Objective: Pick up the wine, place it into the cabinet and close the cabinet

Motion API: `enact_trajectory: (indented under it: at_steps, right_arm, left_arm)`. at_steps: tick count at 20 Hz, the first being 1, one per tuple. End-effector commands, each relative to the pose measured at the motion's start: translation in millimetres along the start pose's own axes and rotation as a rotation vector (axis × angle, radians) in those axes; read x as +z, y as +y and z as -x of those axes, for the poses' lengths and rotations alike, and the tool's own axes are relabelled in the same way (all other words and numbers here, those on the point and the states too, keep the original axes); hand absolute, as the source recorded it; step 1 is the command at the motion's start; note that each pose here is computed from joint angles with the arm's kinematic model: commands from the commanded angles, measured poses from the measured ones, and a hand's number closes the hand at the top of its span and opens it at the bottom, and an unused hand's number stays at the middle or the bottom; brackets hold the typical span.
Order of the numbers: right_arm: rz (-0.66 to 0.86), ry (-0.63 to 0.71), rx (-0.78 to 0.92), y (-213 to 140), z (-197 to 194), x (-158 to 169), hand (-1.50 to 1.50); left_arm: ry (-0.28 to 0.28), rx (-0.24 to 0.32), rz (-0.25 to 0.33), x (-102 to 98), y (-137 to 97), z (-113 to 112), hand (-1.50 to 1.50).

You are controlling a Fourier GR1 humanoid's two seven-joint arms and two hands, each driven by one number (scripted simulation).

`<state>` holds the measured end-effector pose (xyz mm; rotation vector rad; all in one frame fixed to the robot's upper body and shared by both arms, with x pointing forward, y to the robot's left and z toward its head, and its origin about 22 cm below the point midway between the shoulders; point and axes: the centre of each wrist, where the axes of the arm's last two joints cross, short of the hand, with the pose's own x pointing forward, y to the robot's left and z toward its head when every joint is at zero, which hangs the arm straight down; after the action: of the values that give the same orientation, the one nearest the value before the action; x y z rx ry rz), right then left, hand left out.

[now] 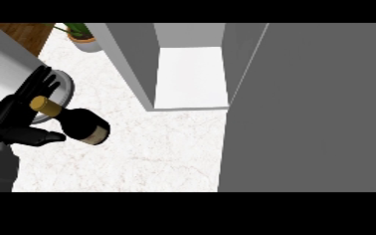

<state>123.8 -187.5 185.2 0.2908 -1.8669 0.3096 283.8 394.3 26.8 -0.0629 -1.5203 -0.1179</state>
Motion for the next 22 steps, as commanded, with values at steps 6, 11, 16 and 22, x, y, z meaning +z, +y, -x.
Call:
enact_trajectory:
  at_steps: [6,11,16,22]
  right_arm:
    - [-0.003,-0.101,-0.048,5.4,-42.3,38.0,-1.5]
    - [-0.026,-0.092,-0.011,-1.9,-50.9,44.7,-1.5]
    - [-0.016,-0.11,-0.049,1.4,-41.1,41.5,-1.5]
    - [-0.005,-0.113,-0.031,-4.4,-46.6,34.8,-1.5]
  left_arm:
    - [0.046,0.001,0.031,-15.8,-1.3,38.3,-1.5]
    - [0.063,0.035,0.053,-5.9,4.3,60.9,-1.5]
    - [0.08,0.036,0.07,8.8,-7.7,98.2,-1.5]
    - [0.088,0.026,0.07,7.3,-1.4,104.2,-1.5]
